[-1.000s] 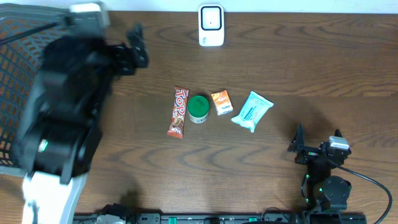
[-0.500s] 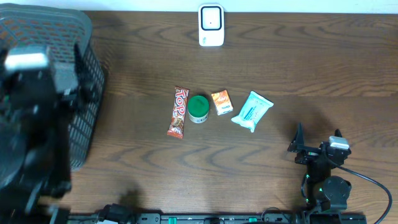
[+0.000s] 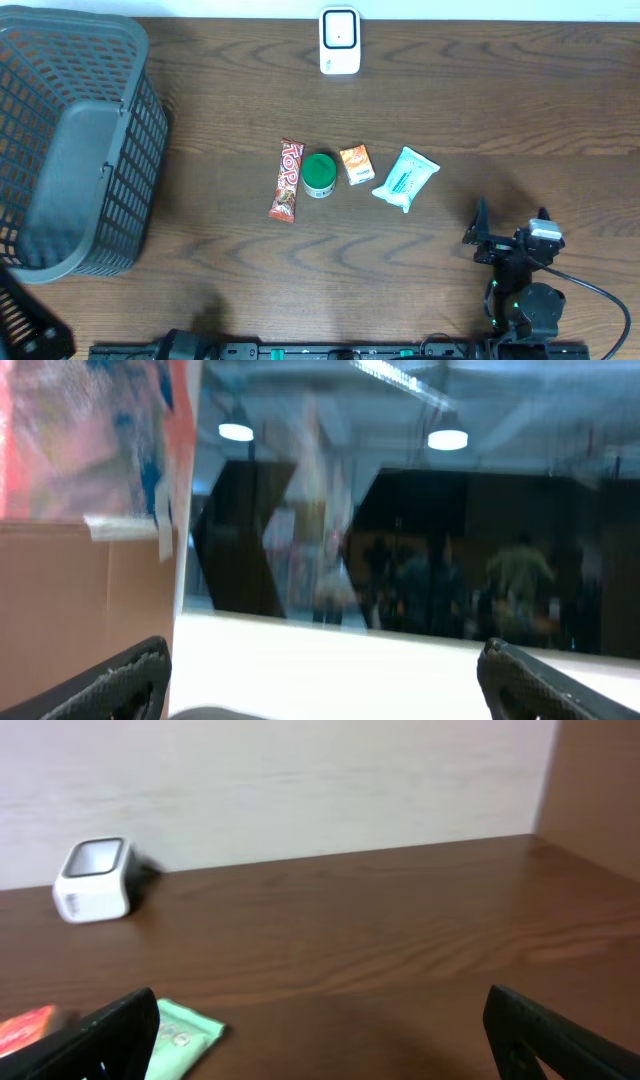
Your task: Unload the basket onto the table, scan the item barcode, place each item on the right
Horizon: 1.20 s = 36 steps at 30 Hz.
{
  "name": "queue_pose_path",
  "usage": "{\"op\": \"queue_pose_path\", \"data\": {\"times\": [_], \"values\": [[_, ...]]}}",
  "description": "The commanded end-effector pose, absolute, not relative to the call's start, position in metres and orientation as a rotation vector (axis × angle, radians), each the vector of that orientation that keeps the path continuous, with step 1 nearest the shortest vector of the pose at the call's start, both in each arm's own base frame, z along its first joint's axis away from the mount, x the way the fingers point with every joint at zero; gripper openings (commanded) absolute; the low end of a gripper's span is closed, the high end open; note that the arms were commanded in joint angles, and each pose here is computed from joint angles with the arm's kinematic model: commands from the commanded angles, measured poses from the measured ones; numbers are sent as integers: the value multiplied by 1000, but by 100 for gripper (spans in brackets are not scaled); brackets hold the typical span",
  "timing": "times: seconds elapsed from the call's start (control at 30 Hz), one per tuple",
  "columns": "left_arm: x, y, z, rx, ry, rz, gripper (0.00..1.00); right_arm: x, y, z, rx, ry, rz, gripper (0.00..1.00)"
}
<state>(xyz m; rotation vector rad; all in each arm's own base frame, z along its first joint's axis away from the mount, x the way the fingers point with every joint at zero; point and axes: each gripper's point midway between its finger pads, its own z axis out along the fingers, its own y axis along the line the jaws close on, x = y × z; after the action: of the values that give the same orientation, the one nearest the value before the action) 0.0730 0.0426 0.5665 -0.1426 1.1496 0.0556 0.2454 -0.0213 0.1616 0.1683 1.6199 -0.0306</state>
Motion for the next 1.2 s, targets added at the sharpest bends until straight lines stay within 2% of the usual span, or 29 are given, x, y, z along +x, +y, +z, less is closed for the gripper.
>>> {"op": "queue_pose_path", "data": {"times": [0.0, 0.13, 0.27, 0.43, 0.57, 0.73, 0.83, 0.87, 0.9, 0.93, 1.07, 1.17], "values": [[72, 40, 563, -131, 1161, 41, 98, 246, 4, 163, 53, 1624, 89, 99], [56, 44, 555, -112, 1145, 72, 98, 242, 8, 187, 34, 1598, 107, 99], [44, 47, 510, -111, 1107, 89, 98, 236, 22, 226, -10, 1688, 163, 99], [52, 47, 464, -128, 1111, 139, 98, 250, 53, 255, -60, 1929, 285, 99], [72, 37, 447, -103, 1170, 111, 98, 273, 98, 273, -91, 2222, 364, 99], [101, 17, 430, -55, 1207, 14, 98, 283, 187, 269, -364, 2508, 518, 99], [118, 15, 405, -43, 1305, 24, 98, 300, 222, 245, -428, 2559, 585, 99], [120, 14, 395, -39, 1346, 26, 98, 305, 233, 238, -442, 2561, 604, 87], [122, 13, 385, -36, 1388, 15, 98, 309, 239, 229, -403, 2590, 604, 81], [124, 12, 377, -28, 1420, 18, 98, 313, 243, 220, -339, 2626, 585, 81], [139, 9, 330, -9, 1578, 31, 98, 325, 263, 190, -222, 2712, 445, 99], [152, 7, 303, -18, 1651, 23, 98, 332, 271, 179, -162, 2758, 383, 99]]}}
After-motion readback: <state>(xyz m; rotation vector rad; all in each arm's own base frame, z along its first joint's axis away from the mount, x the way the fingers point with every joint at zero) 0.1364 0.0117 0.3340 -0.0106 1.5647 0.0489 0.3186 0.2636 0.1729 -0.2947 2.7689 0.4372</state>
